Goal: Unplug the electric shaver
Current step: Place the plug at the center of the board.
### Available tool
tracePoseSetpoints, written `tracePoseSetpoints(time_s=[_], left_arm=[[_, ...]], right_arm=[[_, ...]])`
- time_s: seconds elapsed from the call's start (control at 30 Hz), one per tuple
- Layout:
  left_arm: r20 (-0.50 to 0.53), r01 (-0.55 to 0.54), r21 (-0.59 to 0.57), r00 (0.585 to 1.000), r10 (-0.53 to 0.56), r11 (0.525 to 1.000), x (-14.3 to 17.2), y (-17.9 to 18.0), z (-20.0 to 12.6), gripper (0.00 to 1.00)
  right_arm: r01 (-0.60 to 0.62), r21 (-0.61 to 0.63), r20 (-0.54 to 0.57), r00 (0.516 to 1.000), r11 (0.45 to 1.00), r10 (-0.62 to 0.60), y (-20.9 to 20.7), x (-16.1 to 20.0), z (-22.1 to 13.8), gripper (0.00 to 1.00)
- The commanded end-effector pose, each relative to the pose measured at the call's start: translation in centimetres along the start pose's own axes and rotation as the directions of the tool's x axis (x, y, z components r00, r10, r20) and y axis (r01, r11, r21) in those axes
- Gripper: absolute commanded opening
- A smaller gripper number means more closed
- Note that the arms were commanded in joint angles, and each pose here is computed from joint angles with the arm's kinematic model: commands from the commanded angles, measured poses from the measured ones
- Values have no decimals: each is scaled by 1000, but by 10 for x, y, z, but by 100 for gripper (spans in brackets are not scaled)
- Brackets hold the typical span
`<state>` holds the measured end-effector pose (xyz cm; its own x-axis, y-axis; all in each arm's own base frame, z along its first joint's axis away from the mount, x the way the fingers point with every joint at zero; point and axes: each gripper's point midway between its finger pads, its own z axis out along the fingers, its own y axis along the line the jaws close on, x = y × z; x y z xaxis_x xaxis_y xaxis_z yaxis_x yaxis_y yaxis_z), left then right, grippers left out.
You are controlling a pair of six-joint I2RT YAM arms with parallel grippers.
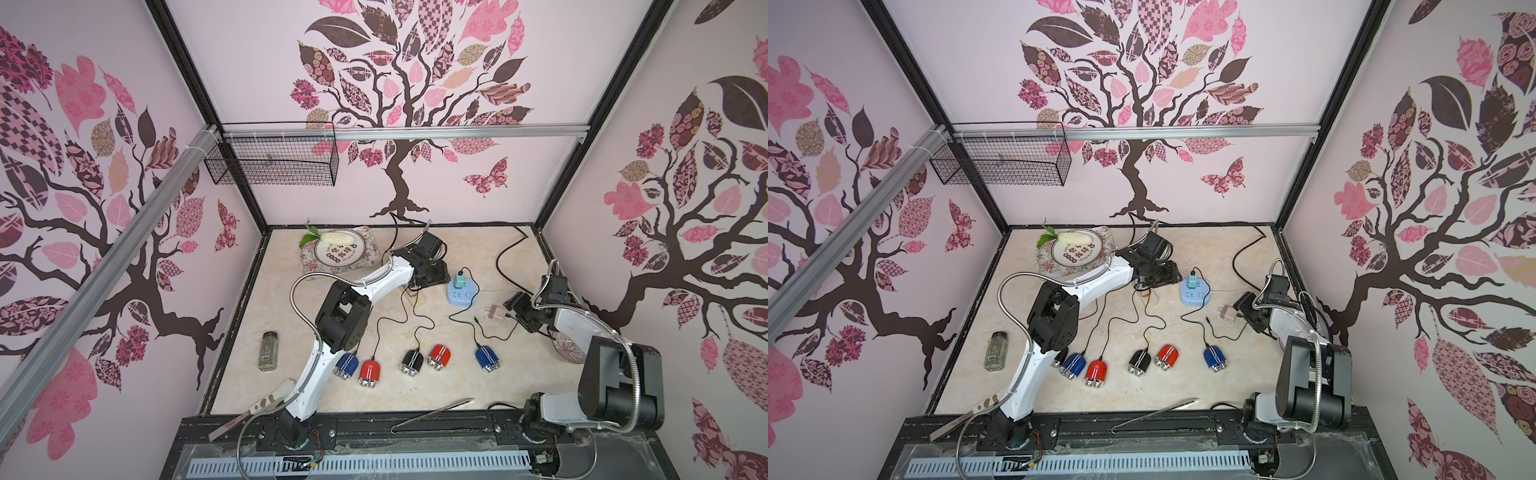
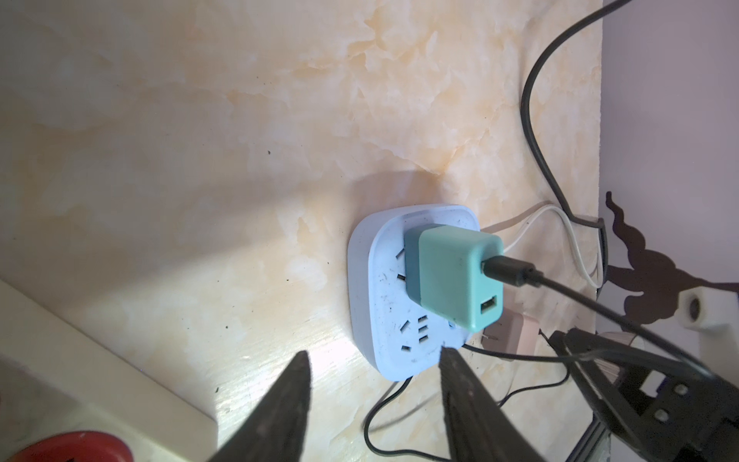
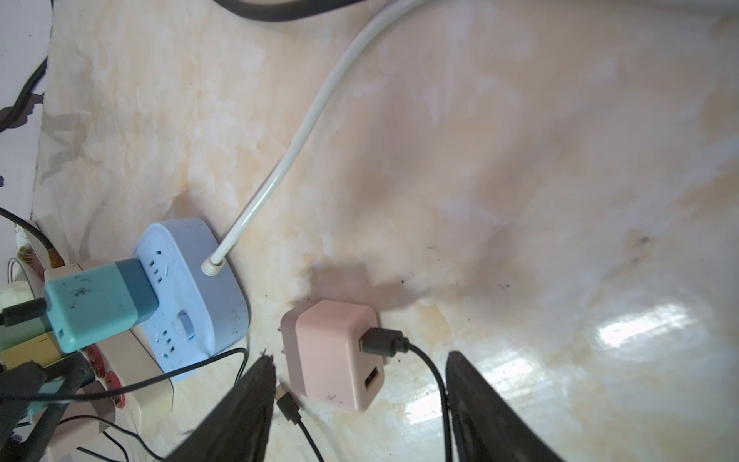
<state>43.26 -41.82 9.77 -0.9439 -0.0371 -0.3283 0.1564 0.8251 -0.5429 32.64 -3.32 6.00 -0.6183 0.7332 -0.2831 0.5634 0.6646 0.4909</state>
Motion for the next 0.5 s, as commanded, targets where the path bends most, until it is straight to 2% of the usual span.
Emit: tracePoseSetpoints(time_s=[0.0,0.17,0.33,0.47], left_arm=[[87,-56,47,995,52,997,-21,-34,-40,63],[98,-80,61,992,74,995,-20,-46,-50,66],[114,-114,67,988,106,991,-14,-62,-64,62],[126,-152,49,981,144,987,-2,-74,-78,60]], right_arm=[[14,12,59,998,1000,-15,7,-16,-18,70],[27,2,100,995,1000,-27,13,-21,-34,70],[81,-54,123,990,995,-74,32,-21,-54,69],[157,-53,129,980,986,-150,50,-13,-67,69]])
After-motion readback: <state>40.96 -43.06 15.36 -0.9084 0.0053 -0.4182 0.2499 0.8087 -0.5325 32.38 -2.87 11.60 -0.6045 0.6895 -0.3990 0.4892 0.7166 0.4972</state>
